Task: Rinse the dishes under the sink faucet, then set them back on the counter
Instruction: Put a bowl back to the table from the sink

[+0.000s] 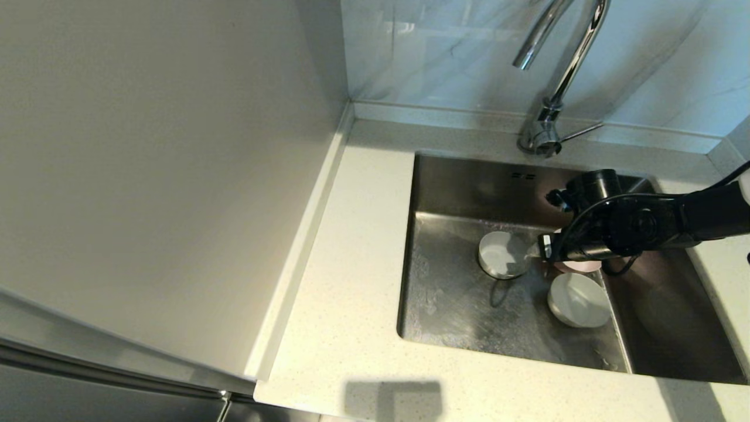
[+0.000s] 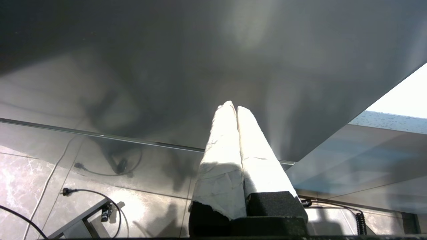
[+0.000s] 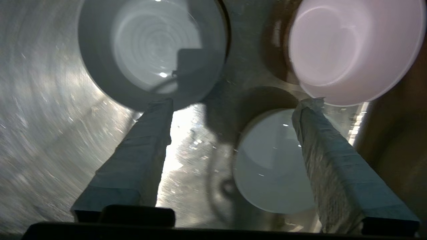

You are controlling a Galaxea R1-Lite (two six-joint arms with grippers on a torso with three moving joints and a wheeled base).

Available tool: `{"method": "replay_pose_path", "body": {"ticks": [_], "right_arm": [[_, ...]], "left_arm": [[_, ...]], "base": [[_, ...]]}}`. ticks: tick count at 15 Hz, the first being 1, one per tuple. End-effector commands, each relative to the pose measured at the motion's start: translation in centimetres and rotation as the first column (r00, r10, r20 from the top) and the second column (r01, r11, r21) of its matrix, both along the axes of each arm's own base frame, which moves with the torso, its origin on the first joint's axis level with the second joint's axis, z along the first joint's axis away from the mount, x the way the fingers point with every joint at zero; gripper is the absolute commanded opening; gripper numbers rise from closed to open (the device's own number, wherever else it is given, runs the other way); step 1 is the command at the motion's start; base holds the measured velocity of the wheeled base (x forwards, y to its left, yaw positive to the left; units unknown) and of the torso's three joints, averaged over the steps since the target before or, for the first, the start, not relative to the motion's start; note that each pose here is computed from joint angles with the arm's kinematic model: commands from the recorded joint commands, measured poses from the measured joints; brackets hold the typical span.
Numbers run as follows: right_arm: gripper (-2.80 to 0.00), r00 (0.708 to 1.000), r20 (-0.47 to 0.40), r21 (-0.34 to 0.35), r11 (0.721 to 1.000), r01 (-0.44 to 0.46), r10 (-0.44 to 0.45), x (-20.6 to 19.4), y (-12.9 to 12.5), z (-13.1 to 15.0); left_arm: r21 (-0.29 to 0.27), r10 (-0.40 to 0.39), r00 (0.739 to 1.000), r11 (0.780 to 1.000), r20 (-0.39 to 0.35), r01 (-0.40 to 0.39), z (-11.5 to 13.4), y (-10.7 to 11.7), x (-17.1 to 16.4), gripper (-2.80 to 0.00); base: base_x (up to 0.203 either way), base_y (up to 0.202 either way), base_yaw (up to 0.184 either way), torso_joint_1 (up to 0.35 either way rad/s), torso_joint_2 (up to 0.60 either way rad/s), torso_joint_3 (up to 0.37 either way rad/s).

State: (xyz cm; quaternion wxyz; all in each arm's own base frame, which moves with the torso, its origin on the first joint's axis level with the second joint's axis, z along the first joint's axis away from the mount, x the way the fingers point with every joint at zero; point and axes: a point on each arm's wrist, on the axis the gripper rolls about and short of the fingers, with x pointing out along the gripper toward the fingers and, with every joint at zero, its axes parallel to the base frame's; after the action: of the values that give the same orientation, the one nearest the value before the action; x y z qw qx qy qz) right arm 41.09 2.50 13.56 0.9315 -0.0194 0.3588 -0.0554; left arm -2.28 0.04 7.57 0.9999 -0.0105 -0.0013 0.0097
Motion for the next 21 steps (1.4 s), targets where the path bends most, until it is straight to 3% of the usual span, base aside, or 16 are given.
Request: {"method": "replay_pose_path", "body": {"ticks": [1,8,19,20,21], "right_arm": [[0.0,1.0,-0.016,0.039,0.999,0.021,-0.021,0.8,0.8,-1.2],[0.0,0.998,-0.066,0.092,0.996,0.016,-0.01,2.5,1.8,-4.3],[0.0,1.0,-0.024,0.098,0.995,0.007,-0.005,6.3,1.9,-6.3],[-1.85,0.999,-0.032,0.094,0.995,0.009,-0.006,6.3,1.8,-6.6],[-2.8,0.999,-0.036,0.093,0.996,0.011,-0.007,6.3,1.7,-6.8]], "left_arm": [[0.0,0.001,1.0,1.0,0.004,-0.001,0.0,0.0,0.0,-2.8],[0.0,0.001,1.0,1.0,0.004,-0.001,0.0,0.0,0.0,-2.8],[0.0,0.001,1.0,1.0,0.005,-0.001,0.0,0.0,0.0,-2.8],[0.0,-0.001,1.0,1.0,0.004,0.001,0.0,0.0,0.0,-2.8],[0.0,0.001,1.0,1.0,0.004,-0.001,0.0,0.0,0.0,-2.8]], "base": [[0.0,0.0,0.0,0.0,0.0,0.0],[0.0,0.0,0.0,0.0,0.0,0.0],[0.0,0.0,0.0,0.0,0.0,0.0],[0.0,0.0,0.0,0.0,0.0,0.0],[0.0,0.0,0.0,0.0,0.0,0.0]]}}
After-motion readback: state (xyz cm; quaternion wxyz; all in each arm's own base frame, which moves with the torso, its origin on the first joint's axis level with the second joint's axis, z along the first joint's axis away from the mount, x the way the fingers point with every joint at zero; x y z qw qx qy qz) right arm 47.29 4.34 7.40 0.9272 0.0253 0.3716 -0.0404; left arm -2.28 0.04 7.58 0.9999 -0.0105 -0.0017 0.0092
